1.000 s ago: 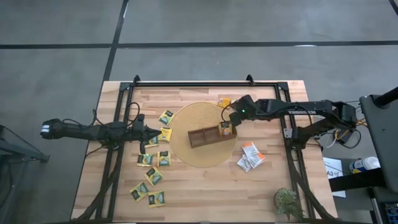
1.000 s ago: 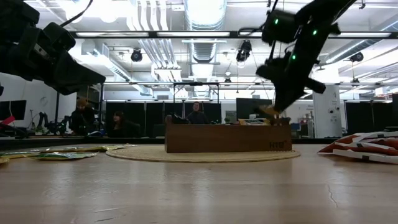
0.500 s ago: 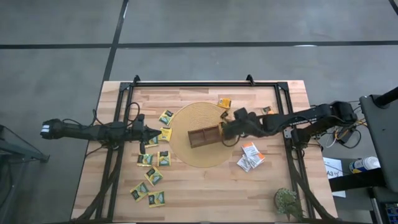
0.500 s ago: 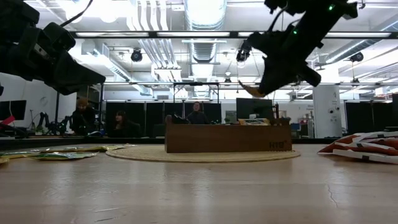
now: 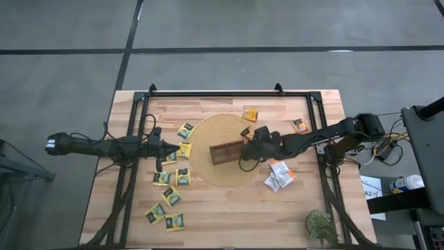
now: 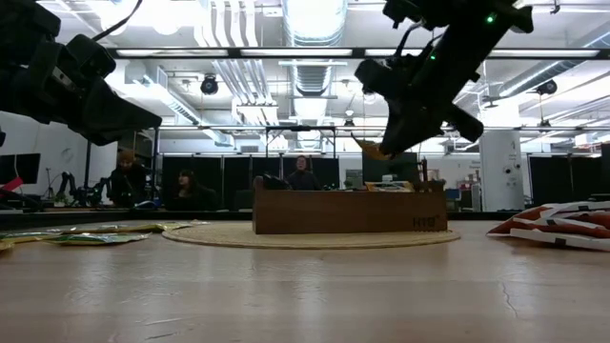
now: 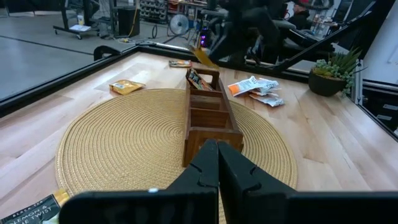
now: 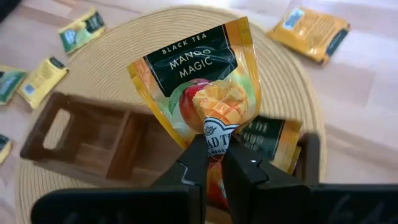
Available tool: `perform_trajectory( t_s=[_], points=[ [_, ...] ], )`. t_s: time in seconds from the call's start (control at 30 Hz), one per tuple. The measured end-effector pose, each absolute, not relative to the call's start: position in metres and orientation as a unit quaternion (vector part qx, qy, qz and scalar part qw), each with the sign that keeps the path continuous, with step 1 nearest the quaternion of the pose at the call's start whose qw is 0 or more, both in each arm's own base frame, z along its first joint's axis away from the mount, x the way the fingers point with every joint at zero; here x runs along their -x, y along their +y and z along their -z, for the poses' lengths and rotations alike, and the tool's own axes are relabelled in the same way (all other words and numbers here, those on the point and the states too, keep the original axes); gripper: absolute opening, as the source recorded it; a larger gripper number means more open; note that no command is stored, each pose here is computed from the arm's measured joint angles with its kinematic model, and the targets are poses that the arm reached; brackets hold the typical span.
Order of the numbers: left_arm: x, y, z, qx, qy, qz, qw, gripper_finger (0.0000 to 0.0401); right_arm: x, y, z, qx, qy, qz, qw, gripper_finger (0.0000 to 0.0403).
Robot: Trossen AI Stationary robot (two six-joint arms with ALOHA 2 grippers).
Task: Pick & Place Tea
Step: Put the orange tea bag into the right section of the wooden organizer
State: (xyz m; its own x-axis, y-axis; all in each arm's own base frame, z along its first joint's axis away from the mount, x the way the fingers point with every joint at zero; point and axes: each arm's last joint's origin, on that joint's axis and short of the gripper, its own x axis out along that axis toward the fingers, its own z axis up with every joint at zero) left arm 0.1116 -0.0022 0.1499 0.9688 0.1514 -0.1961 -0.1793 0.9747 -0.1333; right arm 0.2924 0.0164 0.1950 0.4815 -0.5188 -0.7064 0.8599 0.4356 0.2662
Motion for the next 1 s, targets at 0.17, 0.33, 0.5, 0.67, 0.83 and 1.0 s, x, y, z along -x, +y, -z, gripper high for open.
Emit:
perform_trajectory(
  t_s=[0.17, 0.33, 0.5, 0.67, 0.83, 1.0],
  points=[
    [-0.112, -0.002, -0.150, 0.075, 0.093, -0.084, 0.989, 0.0000, -0.293, 0.019, -0.191, -0.310, 0.279, 0.432, 0.800, 0.0028],
    [-0.112, -0.002, -0.150, 0.075, 0.093, -0.084, 0.989, 0.0000, -0.289, 0.019, -0.188, -0.318, 0.292, 0.445, 0.785, 0.0028],
    [-0.112, -0.002, -0.150, 0.075, 0.093, -0.084, 0.989, 0.0000, -0.282, 0.018, -0.185, -0.331, 0.310, 0.463, 0.761, 0.0029],
    [-0.112, -0.002, -0.150, 0.075, 0.093, -0.084, 0.989, 0.0000, -0.283, 0.018, -0.186, -0.333, 0.309, 0.462, 0.762, 0.0029],
    [-0.112, -0.002, -0.150, 0.075, 0.093, -0.084, 0.989, 0.0000, -0.283, 0.018, -0.185, -0.331, 0.310, 0.461, 0.763, 0.0029],
    [-0.112, -0.002, -0.150, 0.075, 0.093, -0.084, 0.989, 0.0000, -0.283, 0.018, -0.185, -0.322, 0.316, 0.458, 0.766, 0.0029]
  ],
)
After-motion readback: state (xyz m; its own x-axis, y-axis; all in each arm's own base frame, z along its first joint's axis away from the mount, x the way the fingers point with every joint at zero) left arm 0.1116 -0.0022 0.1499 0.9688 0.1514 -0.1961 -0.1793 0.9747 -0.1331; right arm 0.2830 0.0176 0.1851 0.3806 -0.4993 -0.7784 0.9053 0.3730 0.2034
